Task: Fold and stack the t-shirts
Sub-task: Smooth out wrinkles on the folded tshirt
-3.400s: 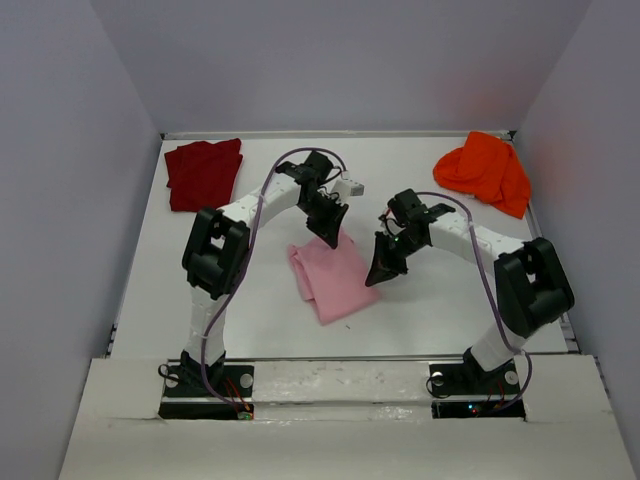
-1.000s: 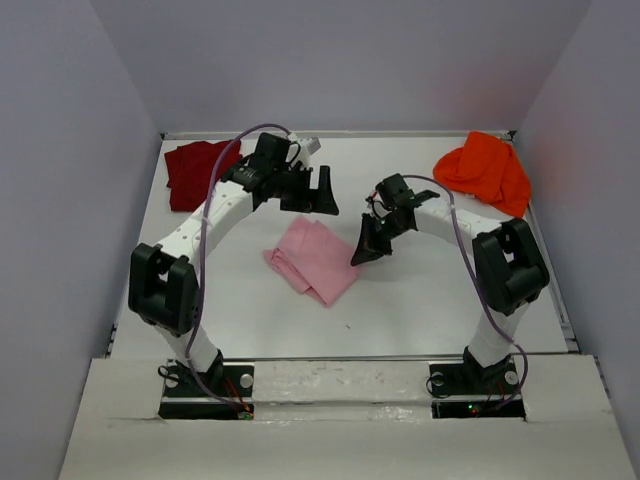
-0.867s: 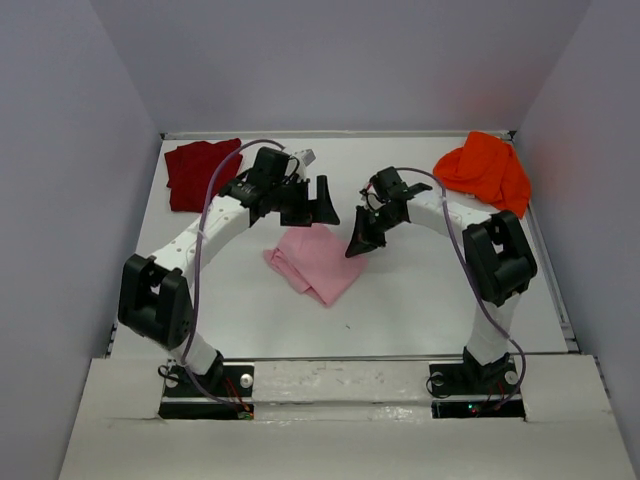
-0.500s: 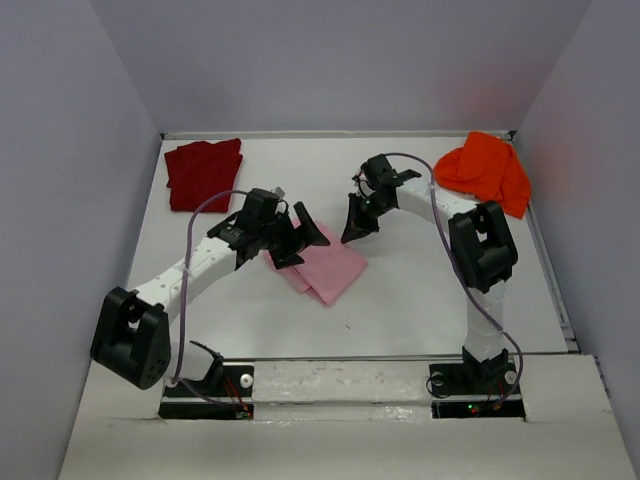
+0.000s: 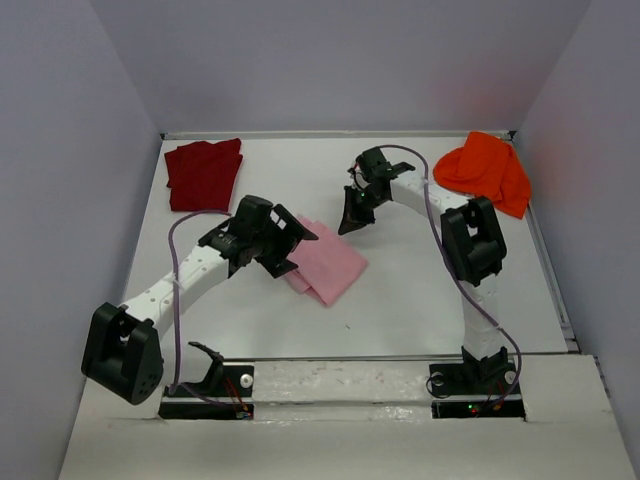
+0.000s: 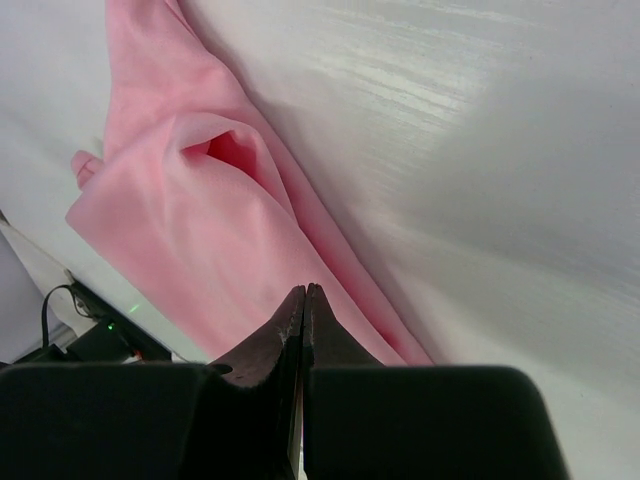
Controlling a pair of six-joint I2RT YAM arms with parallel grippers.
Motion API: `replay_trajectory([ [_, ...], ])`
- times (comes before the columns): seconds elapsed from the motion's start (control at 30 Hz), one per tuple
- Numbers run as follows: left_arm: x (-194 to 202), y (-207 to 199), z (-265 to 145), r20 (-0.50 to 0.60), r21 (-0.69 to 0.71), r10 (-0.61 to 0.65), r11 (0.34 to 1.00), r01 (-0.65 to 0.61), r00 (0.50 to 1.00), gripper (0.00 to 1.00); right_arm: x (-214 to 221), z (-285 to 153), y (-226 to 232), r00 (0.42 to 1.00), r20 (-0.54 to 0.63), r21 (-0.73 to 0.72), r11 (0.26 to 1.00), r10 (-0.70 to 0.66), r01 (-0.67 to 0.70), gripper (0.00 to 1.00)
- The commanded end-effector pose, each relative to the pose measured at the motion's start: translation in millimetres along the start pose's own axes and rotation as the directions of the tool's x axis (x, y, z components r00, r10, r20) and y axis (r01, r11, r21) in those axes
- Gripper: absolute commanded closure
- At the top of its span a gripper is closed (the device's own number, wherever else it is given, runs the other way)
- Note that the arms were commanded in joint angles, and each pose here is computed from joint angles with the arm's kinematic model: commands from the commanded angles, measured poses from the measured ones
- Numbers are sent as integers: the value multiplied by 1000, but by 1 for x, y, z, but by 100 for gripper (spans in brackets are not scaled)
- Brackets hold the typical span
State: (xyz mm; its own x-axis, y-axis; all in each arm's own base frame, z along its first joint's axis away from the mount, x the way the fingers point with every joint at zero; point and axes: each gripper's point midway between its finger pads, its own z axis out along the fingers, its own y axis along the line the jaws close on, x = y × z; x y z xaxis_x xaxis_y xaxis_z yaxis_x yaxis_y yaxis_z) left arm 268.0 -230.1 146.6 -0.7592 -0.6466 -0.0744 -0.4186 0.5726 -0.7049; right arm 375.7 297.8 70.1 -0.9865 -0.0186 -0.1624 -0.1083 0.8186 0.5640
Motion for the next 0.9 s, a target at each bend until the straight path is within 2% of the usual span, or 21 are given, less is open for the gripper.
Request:
replay_trajectory([
  [0.0, -1, 21, -9, 57, -74, -171, 982, 175, 984, 1, -15, -3, 2, 999, 32, 7, 999, -32, 32, 100],
  [0.17, 1, 49, -14, 106, -168, -291, 937, 306, 951, 1, -28, -1, -8, 998, 53, 24, 999, -26, 25, 100],
  [0.33, 22, 77, -4, 57, -249, -401, 881, 402, 914, 1, -29, 3, -8, 999, 41, 20, 999, -30, 29, 100],
  [0.67, 40, 98, 32, -2, -320, -468, 837, 443, 883, 1, -19, 4, -15, 999, 15, 27, 999, -41, 40, 100],
  [0.87, 31, 92, 54, -1, -326, -434, 852, 410, 901, 1, -2, 6, -26, 999, -23, 52, 998, -23, 25, 100],
])
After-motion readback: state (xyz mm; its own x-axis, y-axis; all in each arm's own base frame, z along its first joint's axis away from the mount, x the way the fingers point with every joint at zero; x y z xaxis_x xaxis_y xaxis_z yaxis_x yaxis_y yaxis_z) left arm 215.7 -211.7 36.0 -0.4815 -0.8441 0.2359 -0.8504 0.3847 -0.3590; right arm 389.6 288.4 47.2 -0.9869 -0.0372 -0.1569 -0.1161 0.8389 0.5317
